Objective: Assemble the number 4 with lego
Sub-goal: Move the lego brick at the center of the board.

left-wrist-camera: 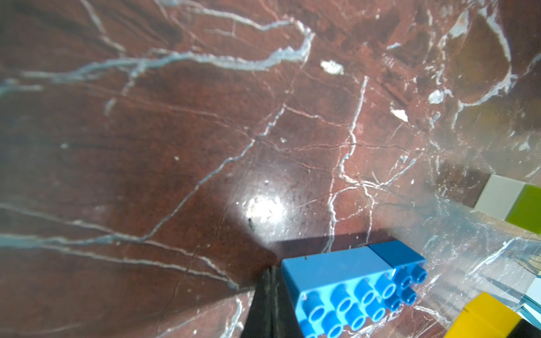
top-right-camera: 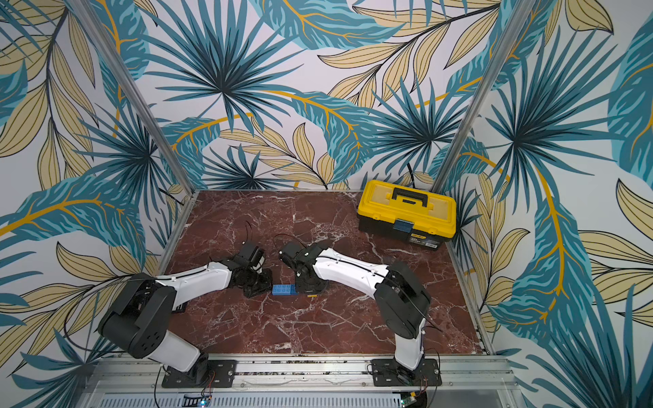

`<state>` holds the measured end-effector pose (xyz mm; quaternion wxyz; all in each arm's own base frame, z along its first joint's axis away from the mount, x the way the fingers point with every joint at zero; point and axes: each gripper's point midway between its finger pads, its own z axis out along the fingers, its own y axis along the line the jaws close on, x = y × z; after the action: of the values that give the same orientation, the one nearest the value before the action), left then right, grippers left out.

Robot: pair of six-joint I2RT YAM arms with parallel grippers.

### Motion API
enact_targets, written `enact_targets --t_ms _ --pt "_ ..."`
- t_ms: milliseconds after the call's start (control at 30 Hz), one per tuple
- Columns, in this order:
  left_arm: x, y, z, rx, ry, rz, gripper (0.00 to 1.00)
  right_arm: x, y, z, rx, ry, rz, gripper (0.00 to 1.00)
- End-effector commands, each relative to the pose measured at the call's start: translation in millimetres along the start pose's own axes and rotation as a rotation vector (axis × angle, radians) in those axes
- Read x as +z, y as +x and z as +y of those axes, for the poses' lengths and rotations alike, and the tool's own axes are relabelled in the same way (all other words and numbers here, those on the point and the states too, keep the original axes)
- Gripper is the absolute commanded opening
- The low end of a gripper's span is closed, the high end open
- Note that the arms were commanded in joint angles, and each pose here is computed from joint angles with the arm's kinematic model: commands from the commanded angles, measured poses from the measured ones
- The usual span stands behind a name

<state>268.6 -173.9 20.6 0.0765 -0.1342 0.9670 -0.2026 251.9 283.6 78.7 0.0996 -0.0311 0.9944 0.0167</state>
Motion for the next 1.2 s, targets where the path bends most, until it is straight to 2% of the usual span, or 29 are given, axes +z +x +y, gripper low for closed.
enact_targets --t_ms 0,200,567,800,1167 --pt "0.7 1.8 -5.4 -0.021 0.034 -0.004 0.04 -16.5 -4.5 14.7 0.027 -0.036 -0.040 0.22" --pt "-0.3 1.7 -12.6 -0.032 0.072 -0.007 0.04 -18.0 -14.2 32.3 0.052 -0.038 -0.060 0.22" --pt "0.7 12.9 -10.6 -0.080 0.117 0.009 0.04 -12.0 -15.8 35.6 0.137 0.042 -0.064 0.20" --pt "-2.7 17.2 -14.4 -0.070 0.146 0.014 0.04 -14.4 -18.0 36.3 0.126 0.061 -0.059 0.20" --pt "-0.7 17.9 -17.0 -0.058 0.167 0.008 0.05 2.0 -17.4 40.0 0.067 0.104 -0.023 0.21"
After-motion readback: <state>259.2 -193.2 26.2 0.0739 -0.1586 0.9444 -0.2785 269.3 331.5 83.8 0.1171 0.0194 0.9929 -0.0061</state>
